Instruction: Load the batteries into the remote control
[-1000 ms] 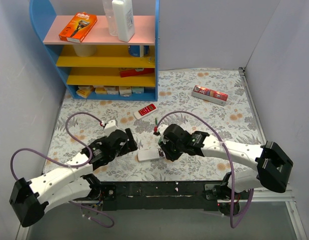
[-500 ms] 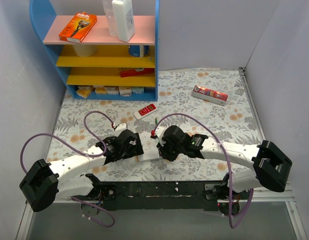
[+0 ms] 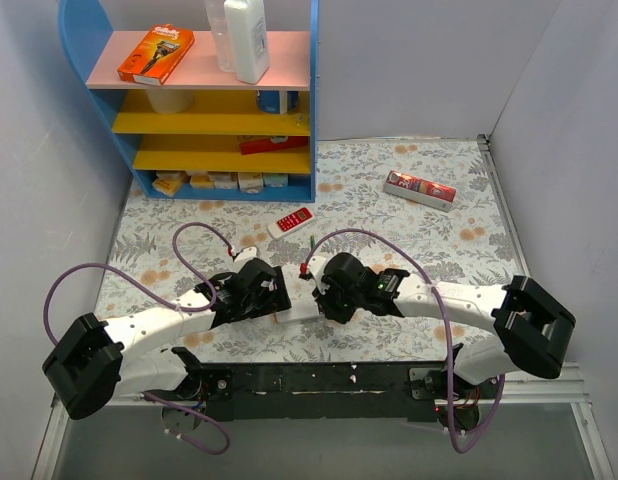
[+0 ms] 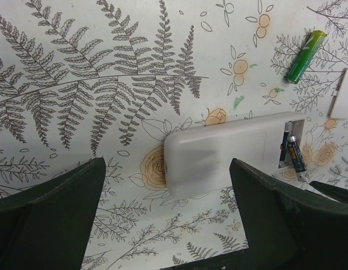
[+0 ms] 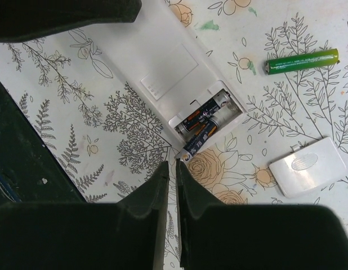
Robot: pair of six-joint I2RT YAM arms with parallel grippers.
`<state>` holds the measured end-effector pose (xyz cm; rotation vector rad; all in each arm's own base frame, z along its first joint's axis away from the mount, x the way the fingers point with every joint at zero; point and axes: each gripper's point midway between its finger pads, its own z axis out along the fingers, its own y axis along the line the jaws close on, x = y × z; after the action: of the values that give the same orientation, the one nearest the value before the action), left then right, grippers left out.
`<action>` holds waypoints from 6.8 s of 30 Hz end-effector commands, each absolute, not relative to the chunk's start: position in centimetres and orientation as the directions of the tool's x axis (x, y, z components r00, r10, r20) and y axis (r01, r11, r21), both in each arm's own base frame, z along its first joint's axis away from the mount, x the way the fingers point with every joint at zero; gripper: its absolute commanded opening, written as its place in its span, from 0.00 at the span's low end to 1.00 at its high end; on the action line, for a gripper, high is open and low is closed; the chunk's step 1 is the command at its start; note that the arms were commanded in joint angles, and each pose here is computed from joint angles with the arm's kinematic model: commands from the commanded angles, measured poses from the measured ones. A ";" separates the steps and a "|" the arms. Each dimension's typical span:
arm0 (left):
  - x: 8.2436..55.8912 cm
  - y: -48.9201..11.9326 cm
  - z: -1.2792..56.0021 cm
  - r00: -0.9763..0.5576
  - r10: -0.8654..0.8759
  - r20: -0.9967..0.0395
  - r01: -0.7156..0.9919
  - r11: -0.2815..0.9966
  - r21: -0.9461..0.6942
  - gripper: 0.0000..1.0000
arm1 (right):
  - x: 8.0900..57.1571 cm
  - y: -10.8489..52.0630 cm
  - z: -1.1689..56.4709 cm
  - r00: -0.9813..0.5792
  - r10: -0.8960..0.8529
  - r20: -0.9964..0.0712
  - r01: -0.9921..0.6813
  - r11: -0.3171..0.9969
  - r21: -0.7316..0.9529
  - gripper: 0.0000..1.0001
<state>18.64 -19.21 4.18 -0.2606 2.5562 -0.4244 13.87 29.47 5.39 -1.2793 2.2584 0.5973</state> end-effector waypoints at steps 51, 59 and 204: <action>19.6 -21.8 4.5 -0.852 -0.182 -0.490 0.026 0.921 -0.388 0.82 | 15.4 30.2 6.2 -0.376 -0.644 -0.666 -0.893 0.443 0.077 0.22; 20.9 -23.4 4.6 -0.850 -0.139 -0.509 0.077 0.922 -0.380 0.80 | 15.8 30.4 5.6 -0.358 -0.646 -0.674 -0.902 0.426 0.071 0.18; 21.8 -3.2 25.7 -0.046 -0.532 -0.845 -0.220 0.831 -0.511 0.98 | 14.8 34.8 7.2 0.177 -0.776 -0.606 -0.984 -0.122 -0.131 0.70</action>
<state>22.61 -7.92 26.16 -0.5039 1.7385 -0.4560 15.09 32.10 5.90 -1.7697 1.9219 0.5250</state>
